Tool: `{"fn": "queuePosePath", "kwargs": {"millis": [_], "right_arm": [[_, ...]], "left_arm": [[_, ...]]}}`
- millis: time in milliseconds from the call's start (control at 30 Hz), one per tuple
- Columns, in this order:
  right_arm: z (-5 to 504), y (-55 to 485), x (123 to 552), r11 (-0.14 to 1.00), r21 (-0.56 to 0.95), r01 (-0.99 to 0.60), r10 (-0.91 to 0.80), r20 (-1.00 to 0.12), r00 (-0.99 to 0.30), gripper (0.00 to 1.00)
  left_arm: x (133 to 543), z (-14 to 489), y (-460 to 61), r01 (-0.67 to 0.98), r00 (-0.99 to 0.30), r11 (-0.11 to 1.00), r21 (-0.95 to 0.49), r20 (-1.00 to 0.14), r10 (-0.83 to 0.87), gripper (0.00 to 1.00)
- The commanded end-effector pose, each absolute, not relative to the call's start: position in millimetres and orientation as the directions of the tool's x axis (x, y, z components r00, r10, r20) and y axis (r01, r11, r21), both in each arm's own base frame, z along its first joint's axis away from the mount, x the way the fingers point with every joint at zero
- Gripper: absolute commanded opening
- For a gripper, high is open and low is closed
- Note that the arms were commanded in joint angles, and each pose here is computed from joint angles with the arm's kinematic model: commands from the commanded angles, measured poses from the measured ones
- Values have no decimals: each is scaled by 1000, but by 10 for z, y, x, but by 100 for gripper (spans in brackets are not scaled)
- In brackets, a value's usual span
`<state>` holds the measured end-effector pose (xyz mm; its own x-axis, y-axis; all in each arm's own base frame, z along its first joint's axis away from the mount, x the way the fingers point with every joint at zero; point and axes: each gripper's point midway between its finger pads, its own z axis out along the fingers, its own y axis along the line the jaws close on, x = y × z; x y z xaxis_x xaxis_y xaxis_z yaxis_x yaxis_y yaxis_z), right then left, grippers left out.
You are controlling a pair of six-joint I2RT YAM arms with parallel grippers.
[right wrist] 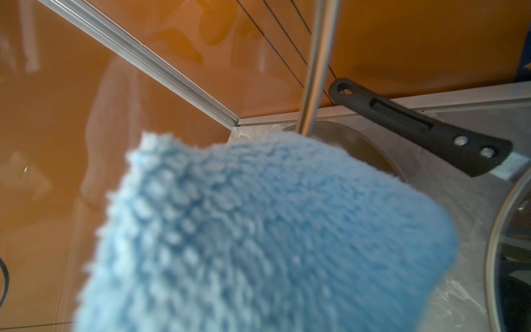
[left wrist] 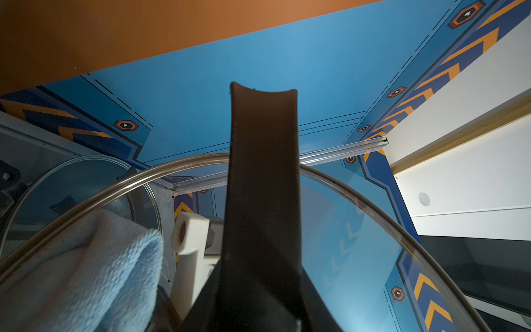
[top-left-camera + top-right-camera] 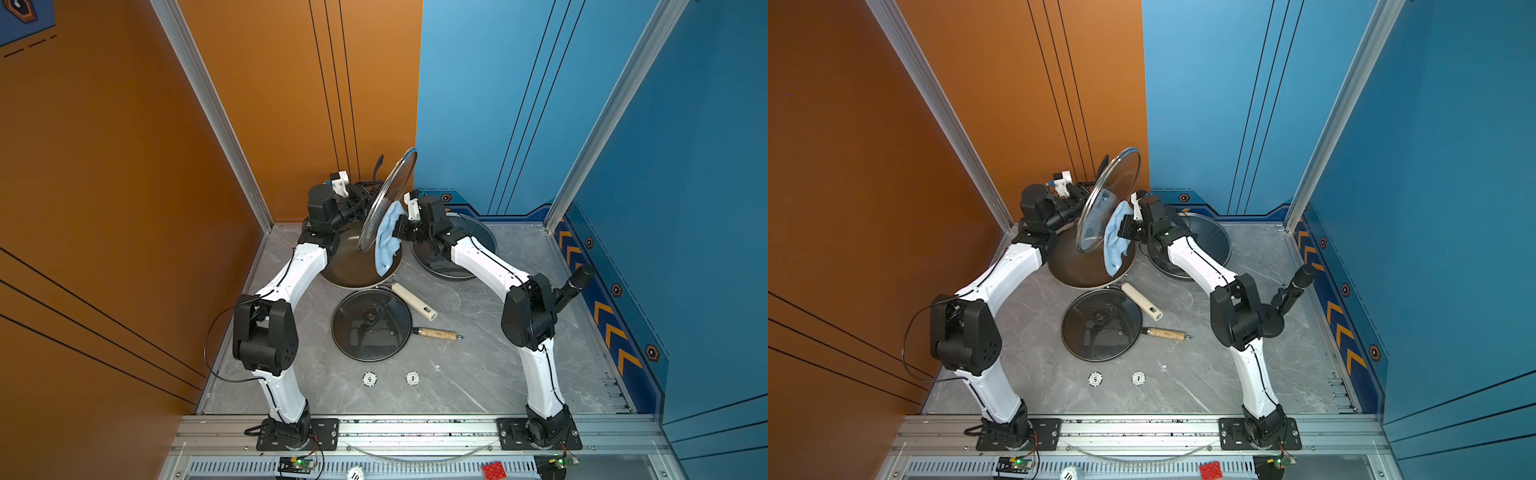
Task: Wipe the pot lid with a cloth
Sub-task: Wipe the pot lid.
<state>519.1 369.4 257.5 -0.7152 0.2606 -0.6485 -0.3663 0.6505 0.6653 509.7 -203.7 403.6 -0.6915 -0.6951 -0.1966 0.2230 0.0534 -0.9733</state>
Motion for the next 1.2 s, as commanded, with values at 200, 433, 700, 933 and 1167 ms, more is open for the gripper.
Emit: {"fn": "queuePosePath", "kwargs": {"millis": [200, 433, 700, 933, 1167], "right_arm": [[4120, 3471, 4617, 496, 619, -609, 338, -784, -521, 0], [4724, 3772, 4363, 360, 590, -723, 369, -802, -470, 0], [4969, 3695, 4390, 371, 541, -755, 375, -831, -411, 0], [4751, 3219, 4999, 447, 616, -649, 461, -780, -423, 0], [4096, 3161, 5346, 523, 662, -537, 432, -749, -502, 0]], "left_arm": [[4754, 4837, -1945, 438, -640, 38, -898, -342, -688, 0], [4806, 4832, -2066, 436, -664, 45, -899, -355, -658, 0], [4636, 4868, -2164, 468, -671, 91, -879, -420, -611, 0], [4459, 4957, -2206, 505, -671, 117, -855, -474, -570, 0], [4251, 5177, -2257, 565, -659, 102, -819, -522, -541, 0]]}}
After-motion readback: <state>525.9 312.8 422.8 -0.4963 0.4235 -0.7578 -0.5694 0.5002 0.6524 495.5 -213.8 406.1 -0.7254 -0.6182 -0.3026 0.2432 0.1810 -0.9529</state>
